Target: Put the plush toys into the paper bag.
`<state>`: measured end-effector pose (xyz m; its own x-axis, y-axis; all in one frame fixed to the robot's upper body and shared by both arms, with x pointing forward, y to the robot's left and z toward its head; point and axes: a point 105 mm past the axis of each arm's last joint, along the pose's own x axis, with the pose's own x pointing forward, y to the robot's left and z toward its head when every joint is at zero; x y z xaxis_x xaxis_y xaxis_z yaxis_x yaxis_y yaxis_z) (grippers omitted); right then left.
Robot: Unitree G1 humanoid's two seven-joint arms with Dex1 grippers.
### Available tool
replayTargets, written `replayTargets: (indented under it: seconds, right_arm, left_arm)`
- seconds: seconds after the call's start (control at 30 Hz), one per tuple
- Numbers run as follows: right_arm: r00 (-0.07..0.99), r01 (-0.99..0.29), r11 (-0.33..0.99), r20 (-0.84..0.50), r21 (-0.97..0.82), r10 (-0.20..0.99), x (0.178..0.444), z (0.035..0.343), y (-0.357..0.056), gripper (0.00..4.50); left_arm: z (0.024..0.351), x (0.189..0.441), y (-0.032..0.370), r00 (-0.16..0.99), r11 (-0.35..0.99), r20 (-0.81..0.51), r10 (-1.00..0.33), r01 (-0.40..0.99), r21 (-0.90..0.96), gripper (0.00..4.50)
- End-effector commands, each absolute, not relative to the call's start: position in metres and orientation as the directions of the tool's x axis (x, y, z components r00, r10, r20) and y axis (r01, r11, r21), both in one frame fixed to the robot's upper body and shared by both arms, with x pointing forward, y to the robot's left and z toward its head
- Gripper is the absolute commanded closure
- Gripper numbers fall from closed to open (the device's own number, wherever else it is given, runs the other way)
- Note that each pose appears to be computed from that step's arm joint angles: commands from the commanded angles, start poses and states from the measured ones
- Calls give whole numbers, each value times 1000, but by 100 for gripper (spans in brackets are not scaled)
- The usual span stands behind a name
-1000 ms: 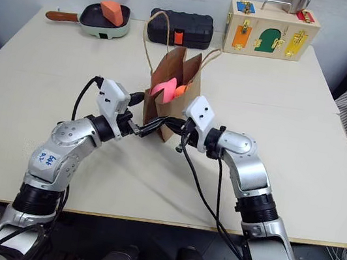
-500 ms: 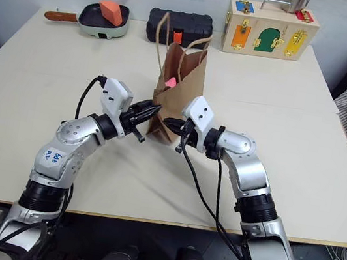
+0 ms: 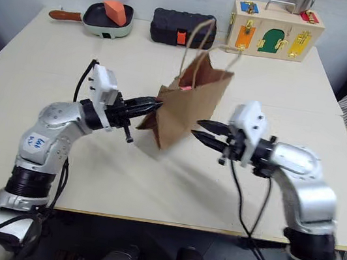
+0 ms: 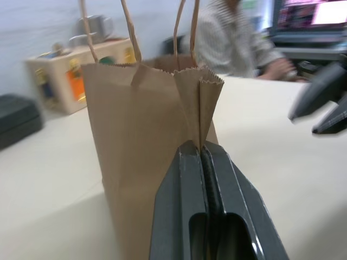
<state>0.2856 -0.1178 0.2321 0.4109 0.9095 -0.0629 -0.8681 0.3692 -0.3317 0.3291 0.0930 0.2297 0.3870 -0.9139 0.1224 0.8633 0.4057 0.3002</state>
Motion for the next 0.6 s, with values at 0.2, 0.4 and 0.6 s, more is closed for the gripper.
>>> replayTargets:
  seconds: [0.2,0.4,0.6]
  right_arm:
    - [298,-928,247,-158,-278,942,210,268,-159,67]
    - [382,-915,333,-219,-229,898,180,272,-184,2]
    - [433,-895,382,-249,-229,866,173,266,-189,2]
  left_arm:
    - [249,307,78,14,43,97,-995,949,314,450]
    - [231,320,82,-96,-85,24,-995,955,286,450]
    - [187,336,98,-55,-97,-137,-989,944,315,450]
